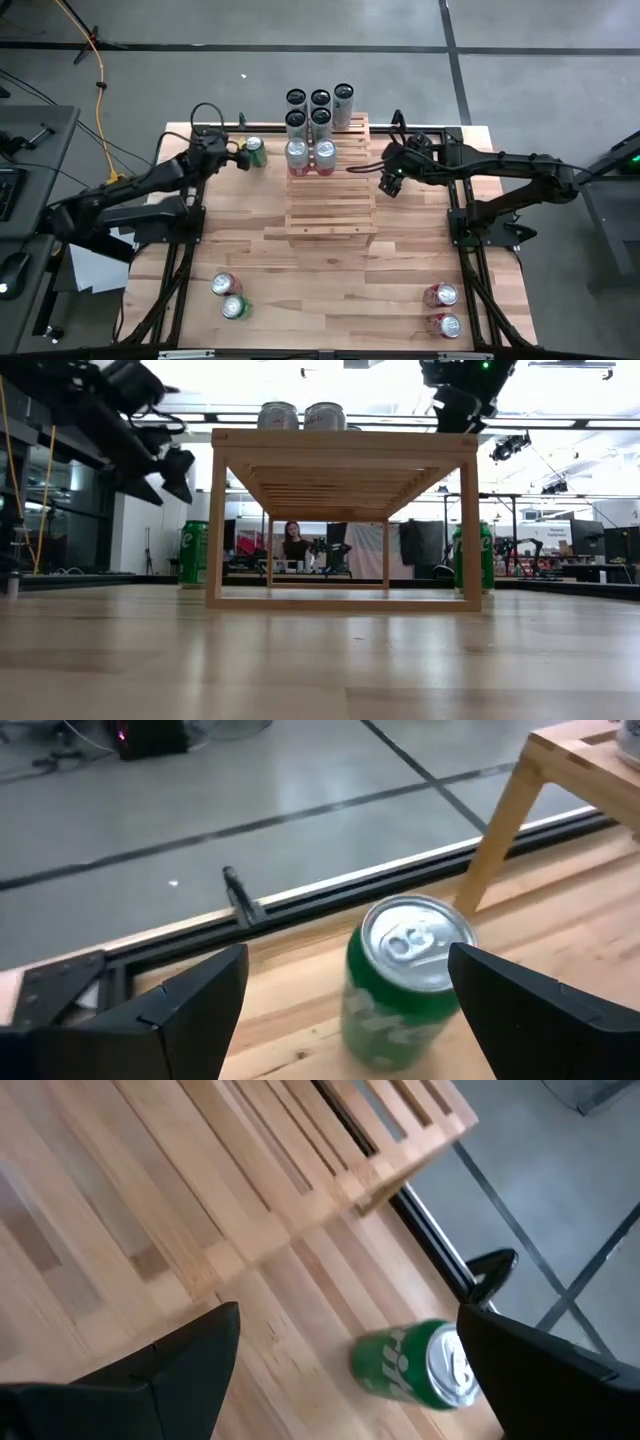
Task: Place canned beverage on shelf
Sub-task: Put the top left green soda can on the shelf
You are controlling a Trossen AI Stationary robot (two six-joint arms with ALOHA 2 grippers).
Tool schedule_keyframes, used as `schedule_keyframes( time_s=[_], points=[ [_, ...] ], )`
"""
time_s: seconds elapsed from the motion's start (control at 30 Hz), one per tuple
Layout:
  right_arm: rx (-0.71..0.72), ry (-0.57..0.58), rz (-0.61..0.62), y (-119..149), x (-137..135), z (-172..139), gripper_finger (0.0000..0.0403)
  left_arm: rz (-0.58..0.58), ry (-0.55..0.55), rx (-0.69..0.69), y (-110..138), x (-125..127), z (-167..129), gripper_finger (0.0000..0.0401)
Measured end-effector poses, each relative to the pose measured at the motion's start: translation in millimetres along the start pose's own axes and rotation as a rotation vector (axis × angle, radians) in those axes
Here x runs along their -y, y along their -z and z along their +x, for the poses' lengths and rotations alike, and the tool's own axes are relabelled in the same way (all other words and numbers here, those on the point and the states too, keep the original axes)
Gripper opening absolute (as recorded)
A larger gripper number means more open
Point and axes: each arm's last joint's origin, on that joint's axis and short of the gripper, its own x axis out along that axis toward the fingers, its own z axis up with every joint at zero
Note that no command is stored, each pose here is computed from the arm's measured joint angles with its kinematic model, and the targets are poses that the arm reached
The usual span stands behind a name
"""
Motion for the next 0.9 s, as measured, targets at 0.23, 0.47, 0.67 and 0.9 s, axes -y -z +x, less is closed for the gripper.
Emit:
schedule_keyframes(
  time_s=[0.23,0.47,0.67,0.9],
  points=[
    [0.042,-0.011,0.012,-4.6,-1.2,0.1,0.0358,-0.012,0.105,-0.019,-2.1,8.6,19.4,0.0335],
    [0.051,-0.013,0.019,-5.6,-1.5,0.0,0.0358,0.015,0.113,0.009,-3.7,14.6,28.8,0.0335],
    [0.051,-0.013,0.019,-5.6,-1.5,0.0,0.0358,0.007,0.120,0.038,-7.0,14.3,26.6,0.0335],
    [0.051,-0.013,0.018,-5.6,-1.5,0.0,0.0358,0.082,0.113,0.008,-3.4,14.0,27.2,0.0335]
  ],
)
